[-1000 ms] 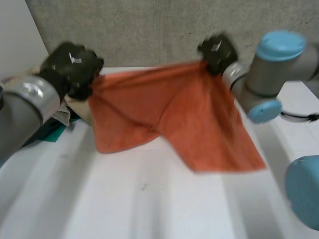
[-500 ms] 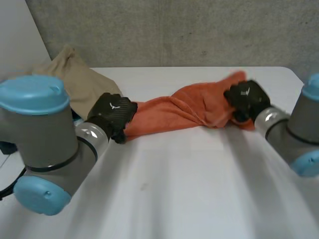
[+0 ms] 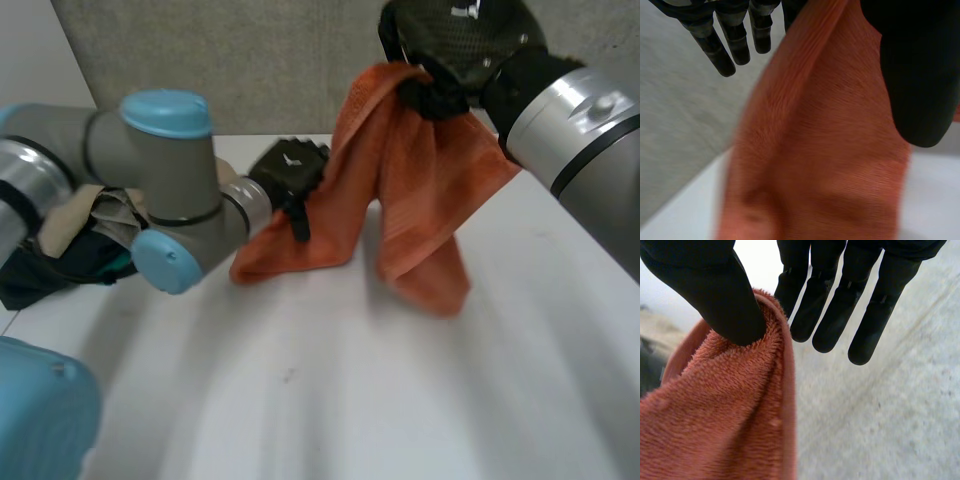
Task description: Fold the laundry.
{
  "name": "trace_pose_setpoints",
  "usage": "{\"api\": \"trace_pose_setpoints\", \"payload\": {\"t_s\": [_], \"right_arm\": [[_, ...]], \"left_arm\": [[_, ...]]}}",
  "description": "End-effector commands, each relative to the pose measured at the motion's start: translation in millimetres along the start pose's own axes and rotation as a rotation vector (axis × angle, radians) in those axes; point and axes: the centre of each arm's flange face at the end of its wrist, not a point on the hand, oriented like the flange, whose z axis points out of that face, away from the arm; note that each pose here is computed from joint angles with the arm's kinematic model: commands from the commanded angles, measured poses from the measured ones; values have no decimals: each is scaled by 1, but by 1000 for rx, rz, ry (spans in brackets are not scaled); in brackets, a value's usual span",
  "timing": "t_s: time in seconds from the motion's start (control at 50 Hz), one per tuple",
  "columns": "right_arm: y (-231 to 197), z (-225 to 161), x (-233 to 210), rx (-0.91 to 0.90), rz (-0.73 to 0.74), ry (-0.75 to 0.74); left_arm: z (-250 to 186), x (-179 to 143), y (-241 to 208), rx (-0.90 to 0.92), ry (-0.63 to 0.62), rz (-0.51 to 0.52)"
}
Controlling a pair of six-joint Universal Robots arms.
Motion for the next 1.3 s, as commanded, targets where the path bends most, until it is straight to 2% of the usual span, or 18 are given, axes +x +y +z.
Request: {"api": "trace_pose_setpoints", "payload": {"t_s": [0.02,0.04,0.1,0.18,0.22,0.32,0.36,0.4,0.48,0.54,0.64,0.74,0.86,0.9,0.96,1.08,1.16,1.3], "right_arm": [[-19,-5,4,43,70,8],[-16,-4,6,37,72,12],[15,4,22,-32,71,50],[76,15,43,-169,56,92],[93,19,46,-210,42,92],[131,37,60,-287,-47,151],[132,46,68,-279,-73,198],[130,56,78,-264,-95,283],[111,70,94,-174,-118,408],[108,72,88,-145,-115,398],[131,57,62,-236,-79,316],[187,21,17,-427,-28,151],[241,-15,-16,-608,-49,31],[252,-23,-19,-657,-72,18],[254,-28,-18,-686,-77,21],[241,-32,-9,-702,-29,49],[237,-36,-9,-704,2,53],[237,-38,-15,-708,7,39]], "left_arm": [[5,36,26,-105,112,-18],[4,36,24,-100,110,-16],[3,9,7,-62,-19,-9],[-13,-53,-24,0,-306,-4],[-18,-63,-34,34,-333,12],[-24,-78,-66,206,-317,155],[-25,-82,-77,260,-331,196],[-28,-90,-94,333,-398,220],[-45,-106,-120,413,-559,187],[-55,-106,-116,385,-602,146],[-55,-76,-76,261,-485,125],[-46,-28,6,52,-295,137],[-38,-12,75,-147,-243,183],[-42,-14,86,-226,-248,180],[-55,-21,77,-286,-245,154],[-85,-30,47,-334,-169,64],[-96,-52,39,-332,-164,-6],[-85,-86,66,-383,-211,-12]]}}
